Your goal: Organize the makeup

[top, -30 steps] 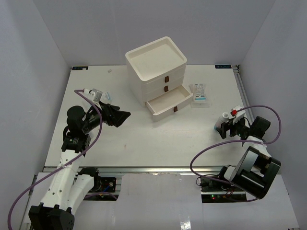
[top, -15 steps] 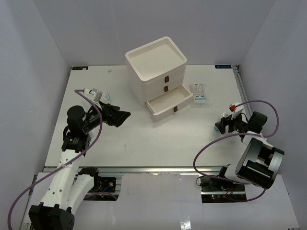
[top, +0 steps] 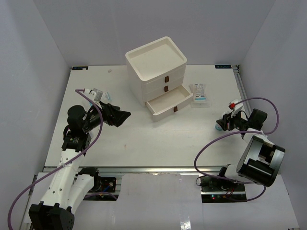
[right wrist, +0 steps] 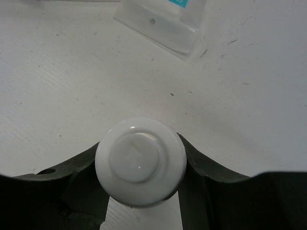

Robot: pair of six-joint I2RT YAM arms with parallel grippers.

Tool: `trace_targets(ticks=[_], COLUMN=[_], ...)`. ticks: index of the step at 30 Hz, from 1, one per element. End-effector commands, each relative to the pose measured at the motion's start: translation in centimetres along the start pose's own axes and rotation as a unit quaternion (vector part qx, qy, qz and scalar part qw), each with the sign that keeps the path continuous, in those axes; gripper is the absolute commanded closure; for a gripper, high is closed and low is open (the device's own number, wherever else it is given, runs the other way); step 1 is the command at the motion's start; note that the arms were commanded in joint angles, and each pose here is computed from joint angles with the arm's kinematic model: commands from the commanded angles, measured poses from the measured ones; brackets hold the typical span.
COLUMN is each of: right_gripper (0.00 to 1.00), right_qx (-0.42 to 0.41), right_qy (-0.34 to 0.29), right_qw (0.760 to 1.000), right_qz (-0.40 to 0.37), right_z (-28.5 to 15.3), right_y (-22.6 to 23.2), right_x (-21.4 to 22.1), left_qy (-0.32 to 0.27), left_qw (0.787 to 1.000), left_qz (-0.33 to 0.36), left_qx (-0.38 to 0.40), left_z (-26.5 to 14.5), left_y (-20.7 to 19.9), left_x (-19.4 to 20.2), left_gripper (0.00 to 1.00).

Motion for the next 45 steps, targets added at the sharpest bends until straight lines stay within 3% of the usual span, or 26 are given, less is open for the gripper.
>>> trace_targets(ticks=[1,9,13,21,25,32,35,38,40,45], right_gripper=[0.91,0.92,0.92,0.92,0.92,0.87,0.76,0.55,0.35,0.17], right_qx=[-0.004,-0.010,-0.020,0.020,0.058,0.072,0.069,0.072,0.071,0.064], right_qy=[-0.006,0.036,0.060,0.133,0.129,0.142,0.153,0.158,0.159,0.153], right_qw=[0.999,0.988,0.971,0.888,0.840,0.785,0.764,0.755,0.750,0.749], right_qz=[-0.033,-0.152,-0.231,-0.440,-0.525,-0.599,-0.623,-0.632,-0.638,-0.642], right_z=[-0.6,-0.8,1.3,9.3,12.4,17.6,19.2,20.0,20.3,19.8], right_y=[-0.2,1.9,4.3,8.6,12.1,14.5,15.0,14.9,15.0,15.6], right_x=[-2.0,-8.0,-11.5,-17.9,-21.1,-20.8,-19.2,-18.3,-17.8,-17.8], left_qy=[-0.001,0.001,0.002,0.007,0.008,0.008,0.008,0.009,0.010,0.010], left_qw=[1.000,1.000,1.000,1.000,1.000,1.000,1.000,1.000,1.000,1.000], left_qz=[0.008,0.007,0.006,0.003,0.004,0.007,0.007,0.007,0.007,0.005], left_qx=[0.006,0.008,0.006,-0.001,-0.009,-0.016,-0.018,-0.018,-0.019,-0.021], left_z=[0.0,0.0,0.1,0.2,0.1,0.0,0.0,0.0,0.0,0.0], left_y=[-0.1,-0.1,0.0,0.4,0.7,0.8,0.9,0.9,0.9,1.0], left_x=[0.0,0.1,0.2,0.5,0.7,0.8,0.8,0.8,0.9,0.9], left_gripper=[0.02,0.02,0.02,0.02,0.02,0.02,0.02,0.02,0.02,0.02])
Point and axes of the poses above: each gripper's point midway between its finger pads, its own z axis out along the fingers, its own y axis along the line the jaws close on, x = y × z, the point moved 2 cm from there along -z, back along the fingers, and after that the axes turned 3 degrees about z, right-handed, at the moved point
